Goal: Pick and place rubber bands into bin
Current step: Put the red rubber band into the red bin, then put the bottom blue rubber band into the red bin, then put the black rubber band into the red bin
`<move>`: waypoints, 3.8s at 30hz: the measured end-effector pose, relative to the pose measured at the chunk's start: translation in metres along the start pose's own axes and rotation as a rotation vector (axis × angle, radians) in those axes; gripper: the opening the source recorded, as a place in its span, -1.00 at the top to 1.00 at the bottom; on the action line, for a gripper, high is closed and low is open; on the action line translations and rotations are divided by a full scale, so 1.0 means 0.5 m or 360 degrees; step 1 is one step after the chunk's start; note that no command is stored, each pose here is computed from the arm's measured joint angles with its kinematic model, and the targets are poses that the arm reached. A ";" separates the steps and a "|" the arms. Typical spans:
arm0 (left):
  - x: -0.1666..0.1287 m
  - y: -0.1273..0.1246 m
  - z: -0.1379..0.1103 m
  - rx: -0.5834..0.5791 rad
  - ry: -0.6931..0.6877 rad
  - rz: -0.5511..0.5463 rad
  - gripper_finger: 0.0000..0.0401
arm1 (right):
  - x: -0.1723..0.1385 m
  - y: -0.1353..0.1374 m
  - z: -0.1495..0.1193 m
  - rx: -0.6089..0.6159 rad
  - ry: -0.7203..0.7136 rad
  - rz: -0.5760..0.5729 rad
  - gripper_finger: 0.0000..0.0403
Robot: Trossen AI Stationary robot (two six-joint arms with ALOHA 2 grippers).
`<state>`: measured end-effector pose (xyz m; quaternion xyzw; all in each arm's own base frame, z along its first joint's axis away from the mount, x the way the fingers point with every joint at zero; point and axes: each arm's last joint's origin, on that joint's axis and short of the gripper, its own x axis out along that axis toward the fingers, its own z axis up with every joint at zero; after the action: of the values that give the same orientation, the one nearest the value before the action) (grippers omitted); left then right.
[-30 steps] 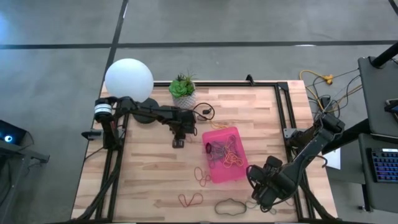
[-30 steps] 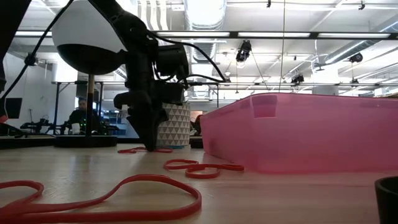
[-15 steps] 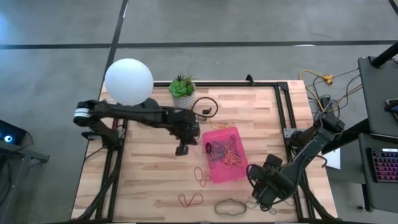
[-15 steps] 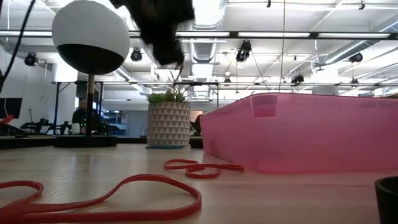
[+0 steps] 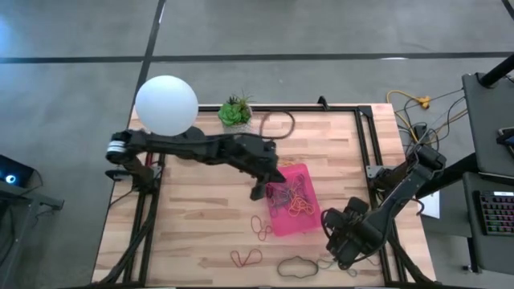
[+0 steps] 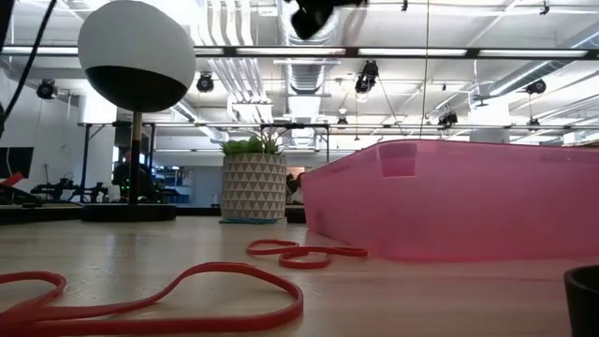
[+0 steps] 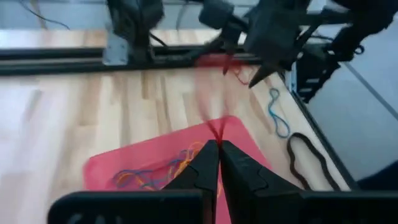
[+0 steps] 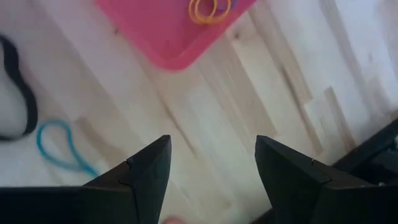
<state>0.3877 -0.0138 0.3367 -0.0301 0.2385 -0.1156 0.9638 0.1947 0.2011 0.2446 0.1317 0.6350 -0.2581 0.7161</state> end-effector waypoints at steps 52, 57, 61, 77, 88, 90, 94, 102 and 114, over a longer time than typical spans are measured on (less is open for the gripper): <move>-0.060 -0.184 -0.114 -0.0165 0.0796 0.0243 -0.07 | 0.186 0.143 -0.131 -0.0235 0.0189 0.0273 -0.09; -0.067 -0.196 -0.173 -0.0251 0.0946 0.0358 -0.07 | 0.198 0.140 -0.115 -0.0025 0.0078 0.0258 -0.02; -0.074 -0.208 -0.211 -0.0325 0.1016 0.0388 -0.07 | 0.212 0.130 -0.104 0.0113 0.0011 0.0221 0.22; -0.100 -0.223 -0.234 -0.0287 0.0945 0.0513 -0.07 | 0.056 0.102 -0.042 0.0307 -0.0106 0.0233 0.96; -0.094 -0.219 -0.239 -0.0234 0.0879 0.0577 -0.07 | -0.113 -0.007 0.084 0.0569 -0.0535 0.0497 0.96; -0.092 -0.219 -0.241 -0.0238 0.0867 0.0574 -0.07 | -0.123 -0.030 0.127 0.0554 -0.0600 0.0472 0.96; -0.087 -0.218 -0.248 -0.0286 0.0849 0.0583 -0.07 | -0.111 -0.073 0.206 0.0506 -0.0616 0.0357 0.95; -0.073 -0.235 -0.275 -0.0383 0.0780 0.0531 -0.07 | -0.069 -0.096 0.273 0.0257 -0.0405 0.0320 0.44; -0.049 -0.128 -0.231 0.0003 0.0594 0.0507 -0.07 | -0.118 -0.085 0.182 0.0002 -0.0416 0.0381 -0.19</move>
<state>0.2993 -0.0702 0.2530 0.0307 0.4142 0.0340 0.9090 0.2448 0.1306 0.3229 0.1721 0.5160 -0.1862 0.8182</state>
